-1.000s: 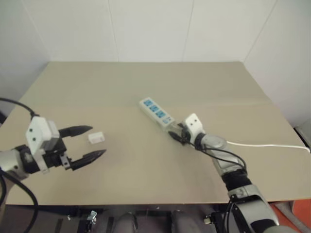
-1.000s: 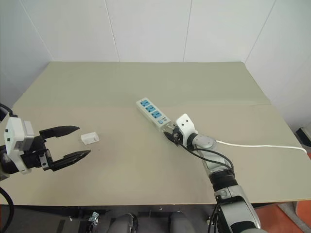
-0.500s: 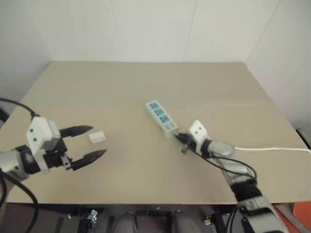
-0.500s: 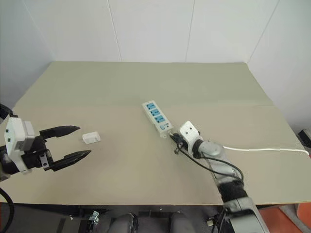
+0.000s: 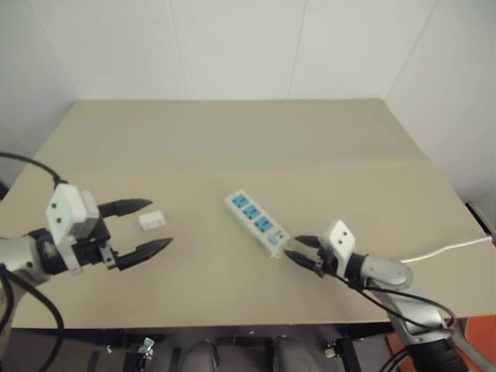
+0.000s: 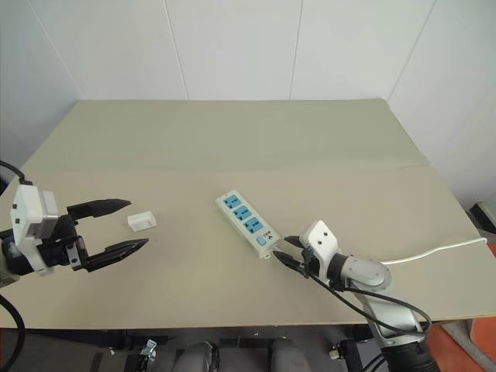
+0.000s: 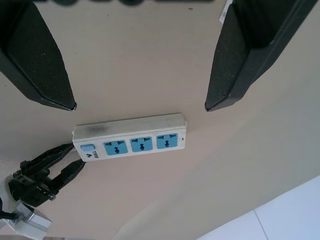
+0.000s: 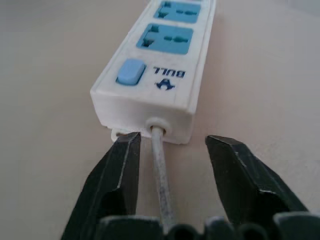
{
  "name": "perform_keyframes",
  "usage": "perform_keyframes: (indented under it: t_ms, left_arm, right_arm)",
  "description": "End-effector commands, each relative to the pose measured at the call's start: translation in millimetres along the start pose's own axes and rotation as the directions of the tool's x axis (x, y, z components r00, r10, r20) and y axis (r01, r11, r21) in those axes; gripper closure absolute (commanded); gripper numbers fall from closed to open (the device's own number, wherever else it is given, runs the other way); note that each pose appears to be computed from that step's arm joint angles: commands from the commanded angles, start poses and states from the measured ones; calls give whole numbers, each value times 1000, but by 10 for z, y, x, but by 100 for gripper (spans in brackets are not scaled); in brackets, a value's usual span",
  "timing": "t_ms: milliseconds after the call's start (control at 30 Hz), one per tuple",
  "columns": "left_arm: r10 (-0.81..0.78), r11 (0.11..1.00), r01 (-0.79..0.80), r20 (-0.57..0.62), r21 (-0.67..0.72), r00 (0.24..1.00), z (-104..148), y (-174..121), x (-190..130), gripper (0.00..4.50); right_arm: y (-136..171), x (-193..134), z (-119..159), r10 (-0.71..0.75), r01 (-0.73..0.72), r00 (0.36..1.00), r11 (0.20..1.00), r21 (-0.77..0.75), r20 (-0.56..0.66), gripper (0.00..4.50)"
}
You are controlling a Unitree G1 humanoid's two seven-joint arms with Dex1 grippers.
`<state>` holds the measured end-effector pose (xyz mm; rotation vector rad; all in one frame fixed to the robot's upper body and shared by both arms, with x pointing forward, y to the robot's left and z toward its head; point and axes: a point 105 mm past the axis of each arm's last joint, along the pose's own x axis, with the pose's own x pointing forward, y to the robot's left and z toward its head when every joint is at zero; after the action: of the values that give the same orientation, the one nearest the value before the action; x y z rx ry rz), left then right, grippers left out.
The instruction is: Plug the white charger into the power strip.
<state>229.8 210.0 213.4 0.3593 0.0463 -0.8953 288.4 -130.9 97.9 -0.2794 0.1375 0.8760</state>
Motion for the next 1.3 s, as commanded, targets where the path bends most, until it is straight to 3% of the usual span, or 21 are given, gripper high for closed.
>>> perform_keyframes:
  t_ms: [33,100,167,267,467,867,1300]
  left_arm:
    - [-9,1000,9,10,26,1000,63,5,-9,0]
    - [-7,1000,7,7,27,1000,62,8,-18,0]
    - [-7,1000,6,6,27,1000,59,5,-24,0]
    - [-2,1000,1,8,30,1000,62,10,-32,0]
    - [4,999,-4,8,34,1000,63,21,-41,0]
    - [10,999,-10,4,31,1000,38,16,-62,0]
    - [17,999,-17,6,36,1000,40,9,-77,0]
  right_arm:
    - [-51,-153,192,-35,34,995,999,11,92,56]
    - [-48,-215,260,-57,49,984,998,50,167,1]
    - [-71,-224,353,-124,97,959,989,116,256,1]
    - [-80,-114,355,-207,177,937,976,128,280,1]
    - [117,166,370,-205,182,925,978,101,320,1]
    - [228,531,169,-223,204,934,974,94,281,1]
    - [347,628,-61,-180,170,966,983,71,188,1]
